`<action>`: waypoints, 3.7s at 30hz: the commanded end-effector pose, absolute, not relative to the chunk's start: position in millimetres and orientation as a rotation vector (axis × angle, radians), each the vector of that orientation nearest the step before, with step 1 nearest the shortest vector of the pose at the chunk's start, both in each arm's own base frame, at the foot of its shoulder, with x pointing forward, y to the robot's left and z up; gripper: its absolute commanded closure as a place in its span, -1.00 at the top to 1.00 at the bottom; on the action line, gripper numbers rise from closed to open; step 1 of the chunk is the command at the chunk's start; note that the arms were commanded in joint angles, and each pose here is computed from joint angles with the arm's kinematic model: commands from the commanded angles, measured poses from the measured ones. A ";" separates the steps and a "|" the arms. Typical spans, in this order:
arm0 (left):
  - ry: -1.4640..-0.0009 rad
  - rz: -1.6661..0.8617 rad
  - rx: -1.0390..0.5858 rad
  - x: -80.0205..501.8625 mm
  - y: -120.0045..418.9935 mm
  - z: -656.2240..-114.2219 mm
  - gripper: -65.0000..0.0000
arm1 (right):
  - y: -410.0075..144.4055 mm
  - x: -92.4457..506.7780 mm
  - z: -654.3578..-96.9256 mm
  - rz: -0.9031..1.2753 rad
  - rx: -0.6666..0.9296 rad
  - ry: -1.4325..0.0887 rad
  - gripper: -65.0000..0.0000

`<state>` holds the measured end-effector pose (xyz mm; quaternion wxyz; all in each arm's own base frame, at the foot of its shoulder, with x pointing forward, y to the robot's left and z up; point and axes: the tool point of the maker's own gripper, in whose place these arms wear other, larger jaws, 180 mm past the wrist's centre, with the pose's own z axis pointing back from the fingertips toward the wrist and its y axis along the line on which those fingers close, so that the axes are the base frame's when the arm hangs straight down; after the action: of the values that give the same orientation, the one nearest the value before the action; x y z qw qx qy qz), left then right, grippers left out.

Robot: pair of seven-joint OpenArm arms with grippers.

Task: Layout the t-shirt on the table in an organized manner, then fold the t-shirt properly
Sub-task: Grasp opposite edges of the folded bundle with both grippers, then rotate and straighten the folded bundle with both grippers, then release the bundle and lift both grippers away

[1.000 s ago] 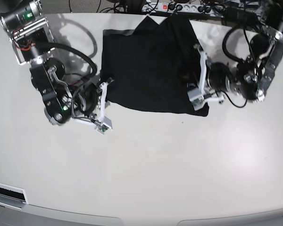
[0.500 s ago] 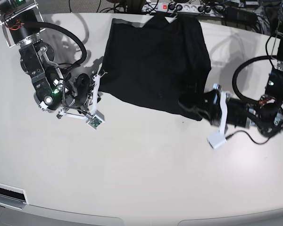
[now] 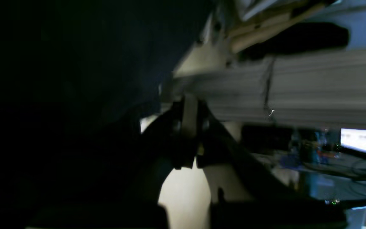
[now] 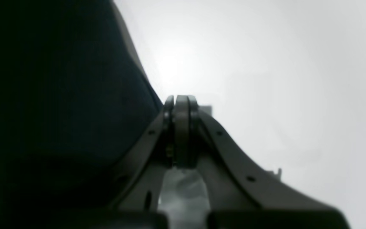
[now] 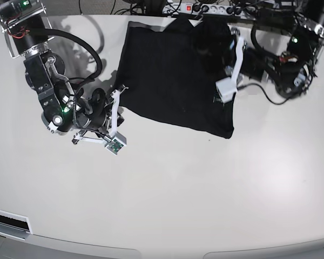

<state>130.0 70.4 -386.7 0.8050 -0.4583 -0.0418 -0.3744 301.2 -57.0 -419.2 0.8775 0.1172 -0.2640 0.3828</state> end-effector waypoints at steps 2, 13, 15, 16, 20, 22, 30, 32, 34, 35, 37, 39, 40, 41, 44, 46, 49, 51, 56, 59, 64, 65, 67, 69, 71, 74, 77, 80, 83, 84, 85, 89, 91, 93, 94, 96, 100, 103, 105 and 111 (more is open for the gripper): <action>-0.112 -0.828 -0.932 136.3 77.2 -387.0 -1.00 | -55.0 311.7 -406.8 0.809 0.251 -0.596 -1.00; -0.091 -1.035 -0.743 111.9 68.5 -434.6 -1.00 | -58.8 304.0 -412.7 0.832 0.239 -0.546 -1.00; -0.090 -1.070 -0.735 109.0 64.8 -437.6 -1.00 | -59.2 297.2 -416.3 0.867 0.242 -0.516 -1.00; -0.094 -1.089 -0.721 108.9 64.9 -439.9 -1.00 | -59.1 293.6 -418.2 0.880 0.245 -0.504 -1.00; -0.115 -1.151 -0.620 115.8 75.5 -452.9 -1.00 | -62.8 279.6 -428.1 0.886 0.243 -0.452 -1.00; -0.146 -1.155 -0.592 126.4 78.9 -455.9 -1.00 | -63.7 271.7 -433.5 0.880 0.247 -0.431 -1.00; -0.144 -1.100 -0.492 172.3 109.7 -474.9 -1.00 | -60.8 227.3 -456.7 0.834 0.309 -0.342 -1.00; -0.172 -1.110 -0.442 193.7 118.7 -477.2 -1.00 | -57.1 218.7 -458.5 0.793 0.337 -0.332 -1.00; -0.215 -1.130 -0.397 218.8 124.2 -475.2 -1.00 | -53.9 209.5 -458.6 0.761 0.357 -0.319 -1.00; -0.242 -1.143 -0.374 232.3 126.1 -472.7 -1.00 | -51.6 206.1 -456.6 0.746 0.365 -0.317 -1.00; -0.305 -1.171 -0.333 261.3 127.4 -462.6 -1.00 | -45.7 197.9 -451.8 0.705 0.388 -0.320 -1.00; -0.368 -1.190 -0.305 288.0 125.2 -447.1 -1.00 | -37.0 187.2 -446.1 0.705 0.409 -0.331 -1.00; -0.402 -1.194 -0.292 302.0 123.8 -437.3 -1.00 | -32.9 182.4 -444.0 0.708 0.412 -0.338 -1.00; -0.429 -1.196 -0.281 314.7 123.1 -427.6 -1.00 | -28.2 179.0 -442.0 0.710 0.409 -0.347 -1.00; -0.472 -1.176 -0.258 346.8 122.6 -397.5 -1.00 | -24.7 183.9 -437.8 0.672 0.349 -0.392 -1.00; -0.466 -1.145 -0.282 357.8 119.9 -377.9 -1.00 | -30.7 193.7 -437.6 0.642 0.279 -0.413 -1.00; -0.465 -1.096 -0.305 369.5 121.4 -352.6 -1.00 | -46.0 205.1 -440.1 0.568 0.166 -0.433 -1.00; -0.507 -1.040 -0.349 377.0 123.7 -335.6 -1.00 | -49.6 209.8 -440.2 0.514 0.117 -0.445 -1.00; -0.635 -0.876 -0.476 393.1 136.6 -291.2 -1.00 | -38.4 226.3 -430.9 0.452 0.101 -0.536 -1.00; -0.698 -0.769 -0.545 396.2 149.3 -273.1 -1.00 | -22.0 223.8 -428.5 0.484 0.156 -0.540 -1.00; -0.717 -0.628 -0.563 383.2 181.7 -283.6 -1.00 | 1.5 210.5 -428.2 0.511 0.251 -0.516 -1.00; -0.714 -0.604 -0.569 378.6 185.9 -288.7 -1.00 | 1.8 205.7 -430.4 0.519 0.253 -0.499 -1.00; -0.694 -0.566 -0.576 367.8 192.8 -300.9 -1.00 | 1.0 196.5 -434.8 0.537 0.254 -0.463 -1.00; -0.668 -0.547 -0.583 357.5 195.2 -312.5 -1.00 | 0.9 186.0 -439.2 0.547 0.259 -0.430 -1.00; -0.640 -0.538 -0.588 348.2 196.0 -322.6 -1.00 | 1.6 175.9 -443.1 0.545 0.267 -0.411 -1.00; -0.604 -0.522 -0.602 334.8 196.2 -335.4 -1.00 | 0.9 160.1 -449.3 0.539 0.273 -0.377 -1.00; -0.587 -0.507 -0.626 326.2 193.9 -341.6 -1.00 | -7.5 162.7 -451.3 0.515 0.225 -0.381 -1.00; -0.596 -0.496 -0.656 325.4 190.2 -338.9 -1.00 | -7.0 174.3 -440.7 0.496 0.221 -0.423 -1.00; -0.601 -0.492 -0.668 325.6 188.9 -337.2 -1.00 | -3.2 185.5 -420.6 0.497 0.231 -0.491 -1.00; -0.599 -0.492 -0.668 325.2 189.0 -337.6 -1.00 | -2.5 189.3 -413.5 0.496 0.232 -0.515 -1.00; -0.593 -0.494 -0.667 324.4 189.2 -338.2 -1.00 | -1.5 192.7 -406.5 0.496 0.235 -0.537 -1.00; -0.583 -0.480 -0.739 319.5 183.8 -329.2 -1.00 | 6.4 200.9 -379.8 0.538 0.264 -0.619 -1.00; -0.583 -0.471 -0.782 317.3 181.5 -322.6 -1.00 | 8.1 202.0 -374.9 0.546 0.272 -0.634 -1.00; -0.577 -0.468 -0.808 314.7 180.7 -318.8 -1.00 | 12.1 199.1 -374.1 0.561 0.302 -0.630 -1.00; -0.567 -0.471 -0.807 313.0 181.9 -319.1 -1.00 | 15.3 196.7 -373.5 0.572 0.326 -0.627 -1.00; -0.544 -0.474 -0.806 308.3 184.1 -321.2 -1.00 | 21.4 192.4 -371.9 0.599 0.367 -0.624 -1.00; -0.466 -0.482 -0.833 289.0 183.3 -329.5 -1.00 | 47.6 175.4 -349.1 0.719 0.588 -0.663 -1.00; -0.401 -0.505 -0.829 270.5 181.8 -340.2 -1.00 | 55.8 165.7 -328.3 0.758 0.768 -0.694 -1.00; -0.384 -0.521 -0.832 261.2 178.0 -342.8 -1.00 | 48.1 172.6 -315.3 0.718 0.837 -0.734 -1.00; -0.356 -0.602 -0.860 230.6 156.6 -342.4 -1.00 | 3.9 176.6 -283.6 0.534 1.036 -0.758 -1.00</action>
<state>223.8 153.4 -353.0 0.8547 -0.4088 -0.1541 -0.2803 177.0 0.3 -294.3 0.7817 0.4656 -0.3349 0.2448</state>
